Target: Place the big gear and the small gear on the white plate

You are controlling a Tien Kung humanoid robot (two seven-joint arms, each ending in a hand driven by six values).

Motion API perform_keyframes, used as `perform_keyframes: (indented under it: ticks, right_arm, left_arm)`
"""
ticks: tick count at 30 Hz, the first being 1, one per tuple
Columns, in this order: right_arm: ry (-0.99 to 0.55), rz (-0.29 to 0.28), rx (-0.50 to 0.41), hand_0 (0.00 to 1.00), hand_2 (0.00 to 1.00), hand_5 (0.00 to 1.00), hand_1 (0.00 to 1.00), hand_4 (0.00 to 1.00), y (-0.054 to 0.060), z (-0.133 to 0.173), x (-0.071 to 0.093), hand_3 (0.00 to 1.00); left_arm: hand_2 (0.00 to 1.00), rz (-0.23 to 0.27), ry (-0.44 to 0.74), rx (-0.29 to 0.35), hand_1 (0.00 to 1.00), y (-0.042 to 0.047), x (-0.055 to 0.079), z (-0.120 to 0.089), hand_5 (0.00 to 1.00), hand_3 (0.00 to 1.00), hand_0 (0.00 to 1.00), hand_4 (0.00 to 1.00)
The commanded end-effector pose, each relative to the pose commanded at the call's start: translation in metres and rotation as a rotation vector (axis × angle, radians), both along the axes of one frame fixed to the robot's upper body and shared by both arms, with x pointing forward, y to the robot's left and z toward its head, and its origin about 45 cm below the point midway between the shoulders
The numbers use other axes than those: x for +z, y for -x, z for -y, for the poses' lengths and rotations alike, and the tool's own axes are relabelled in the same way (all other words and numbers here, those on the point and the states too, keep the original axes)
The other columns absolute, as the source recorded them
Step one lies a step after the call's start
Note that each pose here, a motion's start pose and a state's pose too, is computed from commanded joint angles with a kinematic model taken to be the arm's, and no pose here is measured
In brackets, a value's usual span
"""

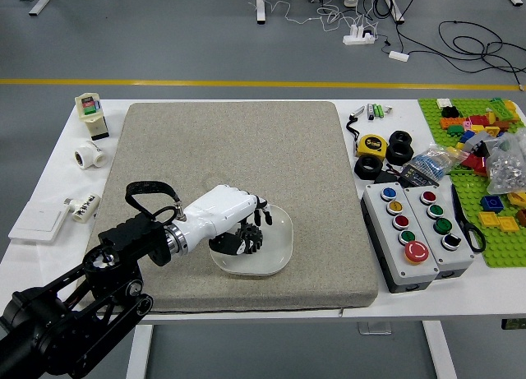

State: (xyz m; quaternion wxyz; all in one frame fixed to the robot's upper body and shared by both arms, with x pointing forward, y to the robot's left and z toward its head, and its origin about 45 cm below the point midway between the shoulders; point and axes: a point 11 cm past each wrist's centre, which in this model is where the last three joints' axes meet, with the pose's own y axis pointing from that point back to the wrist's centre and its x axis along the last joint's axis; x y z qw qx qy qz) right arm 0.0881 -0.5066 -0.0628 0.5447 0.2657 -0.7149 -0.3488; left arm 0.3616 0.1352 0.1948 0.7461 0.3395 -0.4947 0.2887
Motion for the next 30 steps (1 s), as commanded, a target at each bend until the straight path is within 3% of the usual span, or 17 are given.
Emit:
perform_keyframes:
  ticks: [6,11,17,19,24,25,27,30]
  right_arm:
    - [0.000,-0.005,0.001,0.599,0.694,0.674,0.607,0.755,0.002,0.000,-0.001,0.559]
    - [0.000,-0.008,0.001,0.600,0.694,0.672,0.607,0.756,0.004,0.000,-0.001,0.559]
    - [0.000,-0.010,0.000,0.600,0.694,0.671,0.608,0.756,0.005,0.000,-0.001,0.559]
    - [0.001,-0.011,-0.001,0.600,0.694,0.670,0.608,0.756,0.006,0.000,-0.001,0.559]
    - [0.001,-0.013,0.000,0.600,0.694,0.670,0.608,0.756,0.007,0.000,-0.001,0.559]
    - [0.001,-0.013,0.000,0.600,0.694,0.670,0.608,0.756,0.007,0.000,-0.001,0.559]
    - [0.001,-0.013,0.000,0.600,0.694,0.670,0.608,0.756,0.007,0.000,-0.001,0.559]
    - [0.000,-0.012,-0.001,0.600,0.694,0.670,0.608,0.756,0.007,0.000,-0.001,0.559]
  left_arm:
    - [0.567,-0.009,-0.004,0.006,0.454,-0.0001,-0.004,-0.001,0.072,0.604,0.341,0.700]
    - [0.595,0.011,0.014,0.009,0.457,0.0004,0.001,0.000,0.084,0.602,0.341,0.687]
    - [0.629,0.055,0.049,0.012,0.463,0.0010,0.018,0.000,0.094,0.604,0.342,0.670]
    - [0.674,0.072,0.058,0.012,0.477,0.0035,0.030,-0.001,0.099,0.660,0.349,0.693]
    - [0.674,0.160,0.111,0.022,0.477,0.0066,0.065,0.000,0.099,0.660,0.349,0.693]
    - [0.667,0.171,0.118,0.027,0.463,0.0062,0.068,0.000,0.111,0.650,0.346,0.648]
    - [0.667,0.196,0.141,0.060,0.463,0.0017,0.073,-0.006,0.111,0.650,0.346,0.648]
    - [0.667,0.204,0.167,0.146,0.463,-0.0100,0.069,-0.025,0.111,0.650,0.346,0.648]
